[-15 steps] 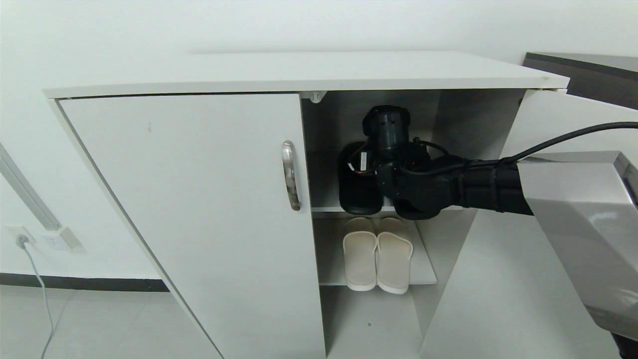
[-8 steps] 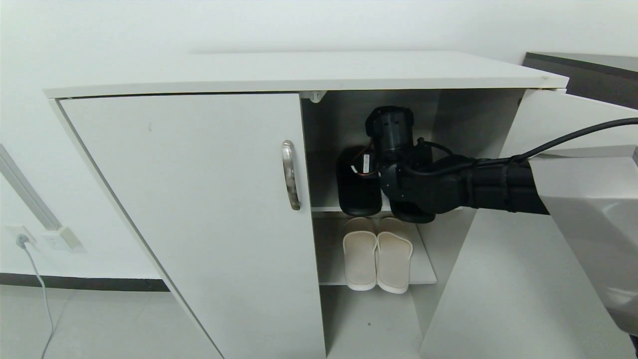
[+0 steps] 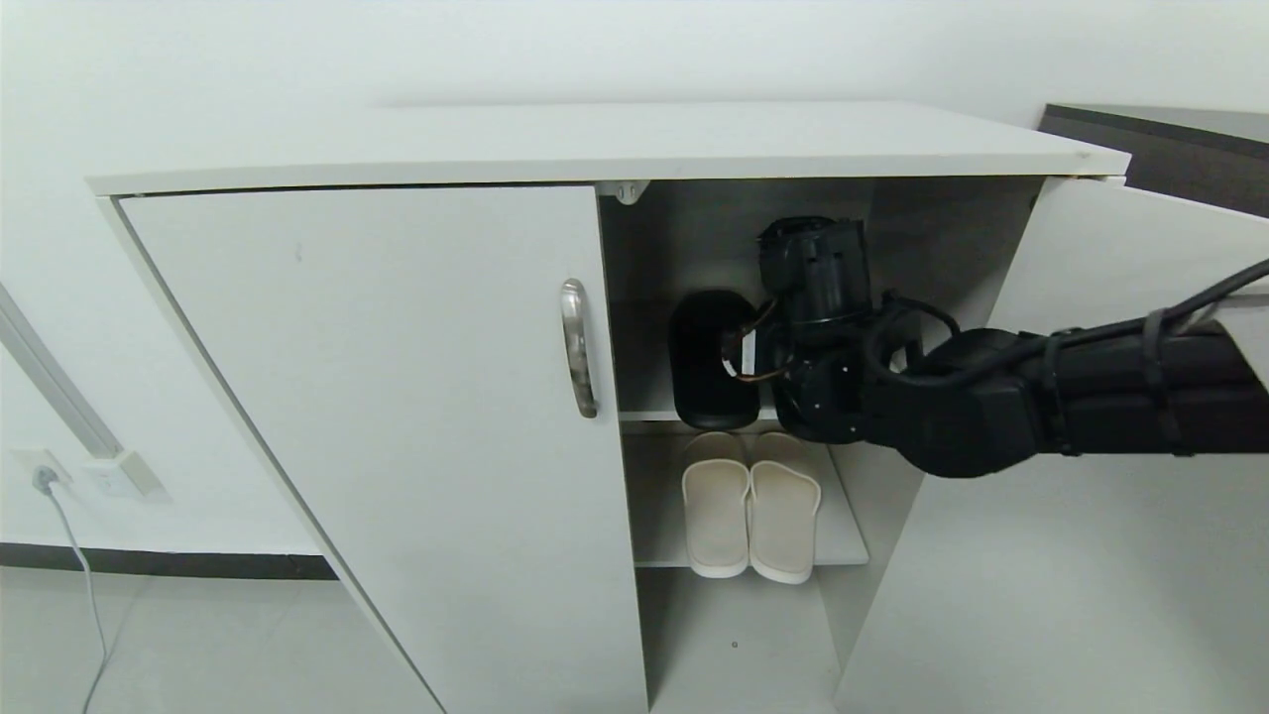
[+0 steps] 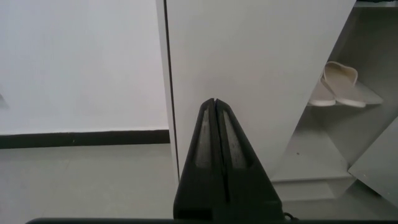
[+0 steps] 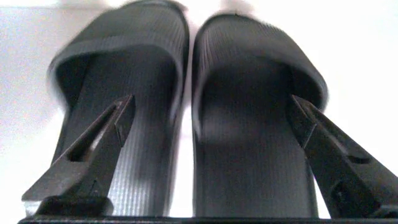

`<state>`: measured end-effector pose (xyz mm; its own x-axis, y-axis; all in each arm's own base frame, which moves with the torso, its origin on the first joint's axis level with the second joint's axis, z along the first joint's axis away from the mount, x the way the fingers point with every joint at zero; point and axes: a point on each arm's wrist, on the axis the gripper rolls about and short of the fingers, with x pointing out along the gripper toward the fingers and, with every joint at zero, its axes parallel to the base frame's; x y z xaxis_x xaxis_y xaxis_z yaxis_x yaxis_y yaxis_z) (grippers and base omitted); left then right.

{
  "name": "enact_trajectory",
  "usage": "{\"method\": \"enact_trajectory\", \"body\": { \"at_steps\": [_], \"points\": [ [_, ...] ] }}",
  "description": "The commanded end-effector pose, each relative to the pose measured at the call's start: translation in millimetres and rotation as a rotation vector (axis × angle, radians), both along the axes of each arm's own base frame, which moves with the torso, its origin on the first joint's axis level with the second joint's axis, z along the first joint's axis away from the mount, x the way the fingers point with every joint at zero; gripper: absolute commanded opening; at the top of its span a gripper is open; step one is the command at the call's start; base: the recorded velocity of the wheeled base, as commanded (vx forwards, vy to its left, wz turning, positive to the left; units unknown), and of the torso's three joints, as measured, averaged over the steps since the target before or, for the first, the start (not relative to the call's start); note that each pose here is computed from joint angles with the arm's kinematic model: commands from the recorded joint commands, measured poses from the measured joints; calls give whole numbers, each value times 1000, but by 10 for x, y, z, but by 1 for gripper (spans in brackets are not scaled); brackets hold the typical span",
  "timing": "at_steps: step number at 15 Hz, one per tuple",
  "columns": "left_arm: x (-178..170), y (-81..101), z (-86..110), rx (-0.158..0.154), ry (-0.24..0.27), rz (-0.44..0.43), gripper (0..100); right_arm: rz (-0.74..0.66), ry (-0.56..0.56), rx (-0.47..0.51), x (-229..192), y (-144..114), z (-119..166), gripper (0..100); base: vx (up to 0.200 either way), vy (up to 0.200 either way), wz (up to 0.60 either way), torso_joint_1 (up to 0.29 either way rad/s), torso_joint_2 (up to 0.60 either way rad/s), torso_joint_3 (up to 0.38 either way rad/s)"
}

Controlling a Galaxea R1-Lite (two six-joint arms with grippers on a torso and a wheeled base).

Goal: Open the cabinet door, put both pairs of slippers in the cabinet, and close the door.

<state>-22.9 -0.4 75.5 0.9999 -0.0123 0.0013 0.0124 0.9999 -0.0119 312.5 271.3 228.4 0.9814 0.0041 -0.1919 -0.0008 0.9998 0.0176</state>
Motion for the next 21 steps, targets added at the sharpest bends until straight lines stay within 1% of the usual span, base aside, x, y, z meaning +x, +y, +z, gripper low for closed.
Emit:
{"method": "enact_trajectory", "body": {
  "at_steps": [1, 2, 3, 4, 5, 6, 9, 12, 16, 21],
  "points": [
    [1, 0, 0, 0, 1, -1, 0, 77, -47, 46, -566, -147, 196, 100, 0, 0, 0, 0, 0, 0],
    [1, 0, 0, 0, 1, -1, 0, 114, -57, 55, -771, -190, 202, 100, 0, 0, 0, 0, 0, 0],
    [1, 0, 0, 1, 1, -1, 0, 135, -61, 66, -874, -206, 190, 100, 0, 0, 0, 0, 0, 0],
    [1, -1, 0, 3, 1, -3, 0, 173, -75, 85, -1047, -252, 144, 100, 0, 0, 0, 0, 0, 0],
    [1, -1, 0, 4, 1, -5, 0, 189, -84, 90, -1118, -273, 69, 100, 0, 0, 0, 0, 0, 0],
    [1, -1, 0, 6, 1, -5, 0, 196, -88, 91, -1147, -279, -3, 0, 0, 0, 0, 0, 0, 0],
    [1, -1, 0, 6, 1, -6, 0, 208, -83, 91, -1103, -208, -106, 0, 0, 0, 0, 0, 0, 0],
    [1, -1, 0, 4, 1, -5, 0, 221, -55, 63, -1128, -143, -234, 0, 0, 0, 0, 0, 0, 0],
    [1, -1, 0, 4, 1, -6, 0, 225, -48, 51, -1115, -114, -271, 0, 0, 0, 0, 0, 0, 0],
    [1, -1, 0, 4, 1, -6, 0, 228, -44, 47, -1139, -115, -286, 0, -200, 0, 0, 4, 2, 2]
  ]
}}
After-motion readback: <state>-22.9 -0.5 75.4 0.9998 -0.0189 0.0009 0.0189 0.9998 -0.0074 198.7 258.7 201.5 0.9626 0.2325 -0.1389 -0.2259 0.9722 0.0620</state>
